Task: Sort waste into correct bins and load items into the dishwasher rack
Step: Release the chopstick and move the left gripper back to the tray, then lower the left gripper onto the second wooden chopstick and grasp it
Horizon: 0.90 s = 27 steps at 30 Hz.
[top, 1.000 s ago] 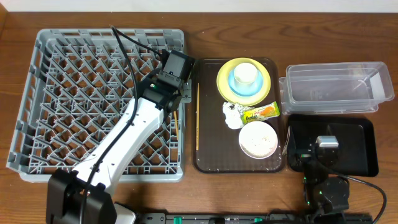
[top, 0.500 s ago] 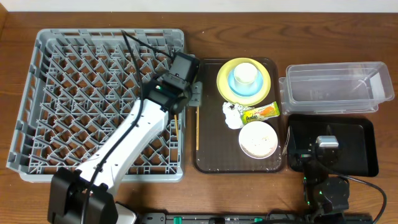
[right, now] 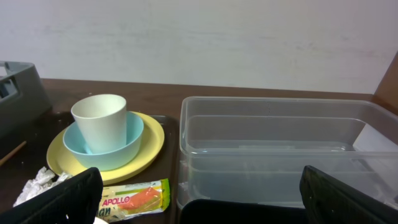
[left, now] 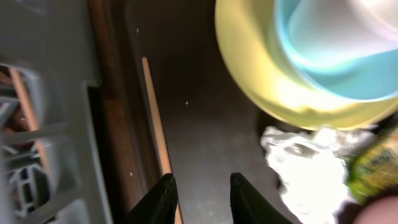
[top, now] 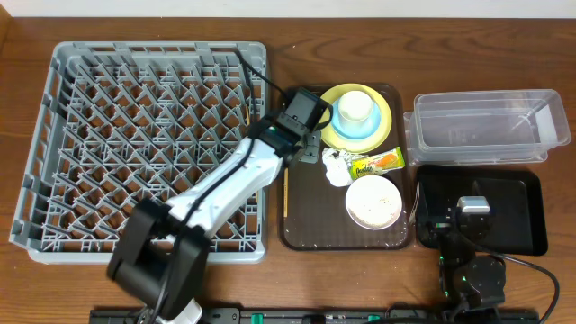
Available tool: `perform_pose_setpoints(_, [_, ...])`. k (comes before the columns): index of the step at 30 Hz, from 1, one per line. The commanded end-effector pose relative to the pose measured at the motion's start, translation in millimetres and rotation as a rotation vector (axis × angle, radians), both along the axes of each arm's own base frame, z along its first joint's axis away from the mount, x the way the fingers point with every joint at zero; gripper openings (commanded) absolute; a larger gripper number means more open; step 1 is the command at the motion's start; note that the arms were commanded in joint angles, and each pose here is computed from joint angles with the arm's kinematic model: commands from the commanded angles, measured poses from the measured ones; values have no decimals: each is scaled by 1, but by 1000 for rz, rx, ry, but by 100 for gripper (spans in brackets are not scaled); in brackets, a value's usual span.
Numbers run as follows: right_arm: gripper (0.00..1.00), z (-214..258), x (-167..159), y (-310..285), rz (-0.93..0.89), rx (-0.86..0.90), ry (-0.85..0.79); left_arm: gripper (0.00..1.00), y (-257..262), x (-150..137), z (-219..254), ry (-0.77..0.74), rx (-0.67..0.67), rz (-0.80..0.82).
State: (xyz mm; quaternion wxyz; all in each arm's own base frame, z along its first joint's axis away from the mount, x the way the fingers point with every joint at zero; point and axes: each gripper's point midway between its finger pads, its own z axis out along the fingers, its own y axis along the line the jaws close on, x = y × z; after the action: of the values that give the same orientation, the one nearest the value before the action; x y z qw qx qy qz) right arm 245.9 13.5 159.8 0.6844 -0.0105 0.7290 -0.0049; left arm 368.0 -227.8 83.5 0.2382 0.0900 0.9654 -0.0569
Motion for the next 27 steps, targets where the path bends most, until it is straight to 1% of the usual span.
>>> perform_pose_setpoints(1, [99, -2, 0, -2, -7, -5, 5, 31, 6, 6, -22, 5, 59, 28])
perform_pose_setpoints(6, [99, -2, 0, -2, -7, -5, 5, 31, 5, 9, -36, 14, 69, 28])
perform_pose_setpoints(11, [99, -2, 0, -2, -7, -5, 5, 29, 7, 10, -36, 6, 82, 36])
perform_pose_setpoints(14, [99, -2, 0, -2, -7, -5, 5, 24, 7, 10, -36, 7, 83, 36])
perform_pose_setpoints(20, [99, -2, 0, -2, -7, -5, 5, 22, 7, 10, -39, 11, 87, 36])
perform_pose_setpoints(21, [99, -2, 0, -2, -7, -5, 5, 19, 7, 10, -39, 12, 87, 36])
perform_pose_setpoints(23, [99, -2, 0, -2, -7, -5, 5, 19, 7, 10, -40, 12, 88, 36])
perform_pose_setpoints(24, [99, -2, 0, -2, -7, -5, 5, 15, 9, 11, -40, 8, 94, 40])
perform_pose_setpoints(25, [99, -2, 0, -2, -7, -5, 5, 13, 11, 12, -39, -1, 108, 48])
perform_pose_setpoints(27, [99, -2, 0, -2, -7, -5, 5, 13, 16, 15, -38, -16, 130, 62])
